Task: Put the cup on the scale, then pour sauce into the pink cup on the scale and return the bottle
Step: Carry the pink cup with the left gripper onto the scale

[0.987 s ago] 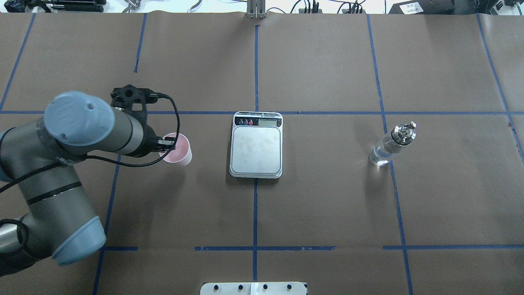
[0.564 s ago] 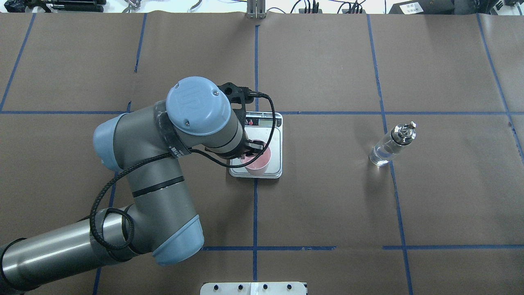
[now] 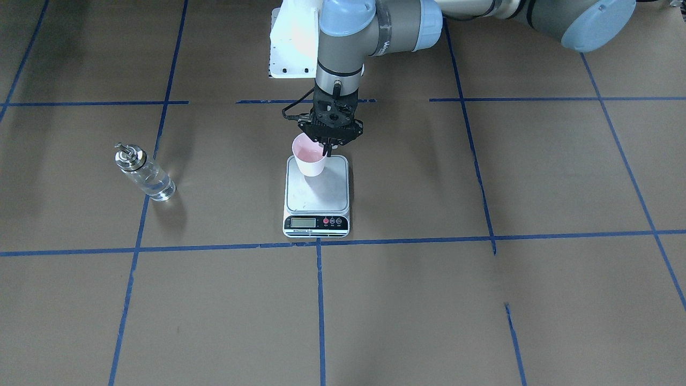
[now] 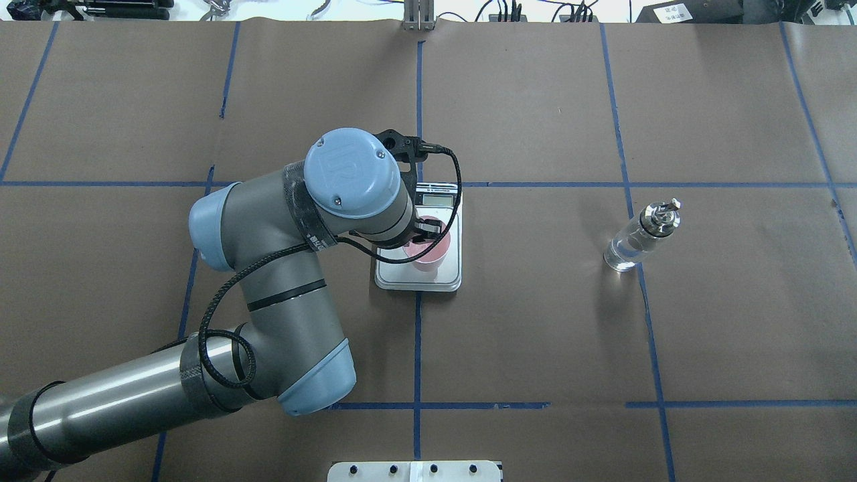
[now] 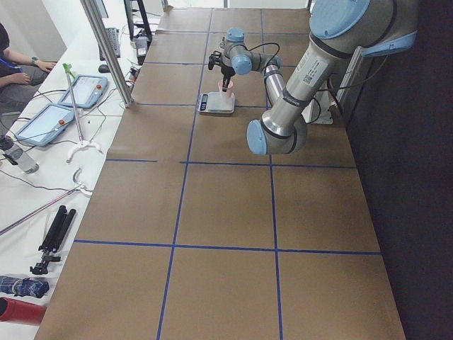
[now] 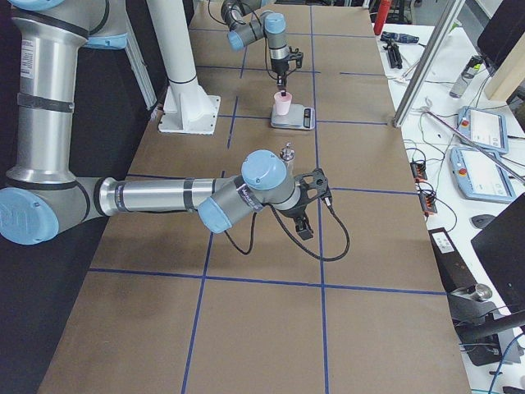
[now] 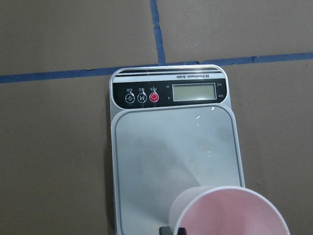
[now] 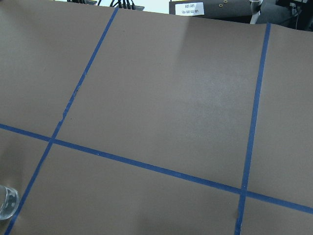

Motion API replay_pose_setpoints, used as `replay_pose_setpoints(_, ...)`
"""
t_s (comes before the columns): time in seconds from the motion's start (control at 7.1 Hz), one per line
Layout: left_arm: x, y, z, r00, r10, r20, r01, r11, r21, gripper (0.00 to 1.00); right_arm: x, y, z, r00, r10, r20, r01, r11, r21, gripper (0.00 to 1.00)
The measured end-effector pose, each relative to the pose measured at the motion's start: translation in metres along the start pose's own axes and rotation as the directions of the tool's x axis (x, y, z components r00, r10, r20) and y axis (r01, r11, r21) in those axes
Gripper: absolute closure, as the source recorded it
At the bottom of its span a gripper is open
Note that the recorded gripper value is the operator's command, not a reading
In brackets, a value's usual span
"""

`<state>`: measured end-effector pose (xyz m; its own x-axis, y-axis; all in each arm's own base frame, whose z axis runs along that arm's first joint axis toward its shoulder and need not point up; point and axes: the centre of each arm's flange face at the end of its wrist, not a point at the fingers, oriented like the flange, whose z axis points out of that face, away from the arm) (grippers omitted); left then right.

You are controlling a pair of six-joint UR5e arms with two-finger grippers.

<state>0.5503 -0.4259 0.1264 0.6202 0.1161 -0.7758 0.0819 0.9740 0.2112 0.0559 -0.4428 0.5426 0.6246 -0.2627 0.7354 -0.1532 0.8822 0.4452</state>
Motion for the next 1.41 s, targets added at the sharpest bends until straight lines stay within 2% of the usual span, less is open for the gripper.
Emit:
replay_pose_setpoints(0.42, -0.009, -0.016, 0.006, 1.000, -0.011, 0.005, 0.011, 1.000, 0.021, 1.00, 0.000, 0.001, 0.000, 1.000, 0.001, -0.001, -0.001, 1.000, -0.001, 0.00)
replay_pose_setpoints(0.56, -0.012, -0.020, 0.014, 1.000, -0.012, 0.005, 0.012, 1.000, 0.025, 0.96, 0.001, 0.001, 0.000, 1.000, 0.002, -0.001, -0.002, 1.000, -0.001, 0.00)
replay_pose_setpoints(0.7, -0.013, -0.023, 0.021, 1.000, -0.011, 0.000, 0.011, 1.000, 0.028, 0.65, 0.001, 0.001, 0.000, 1.000, 0.002, -0.002, -0.002, 1.000, -0.001, 0.00)
replay_pose_setpoints(0.85, -0.013, -0.024, 0.023, 1.000, -0.009, -0.005, 0.009, 1.000, 0.030, 0.13, 0.001, 0.001, 0.000, 1.000, 0.002, -0.002, -0.002, 1.000, -0.001, 0.00)
replay_pose_setpoints(0.99, -0.013, -0.024, 0.024, 1.000, -0.007, -0.007, 0.007, 1.000, 0.030, 0.00, 0.001, 0.001, 0.000, 1.000, 0.002, -0.002, -0.002, 1.000, -0.002, 0.00)
replay_pose_setpoints(1.27, -0.015, -0.024, 0.021, 1.000, -0.003, -0.011, 0.003, 0.999, 0.034, 0.00, 0.001, 0.001, 0.000, 1.000, 0.002, -0.002, -0.002, 1.000, -0.002, 0.00)
replay_pose_setpoints(1.41, -0.019, -0.029, 0.007, 1.000, 0.016, -0.018, -0.015, 0.999, 0.048, 0.00, 0.001, 0.001, 0.000, 1.000, 0.005, -0.002, -0.005, 1.000, -0.001, 0.00)
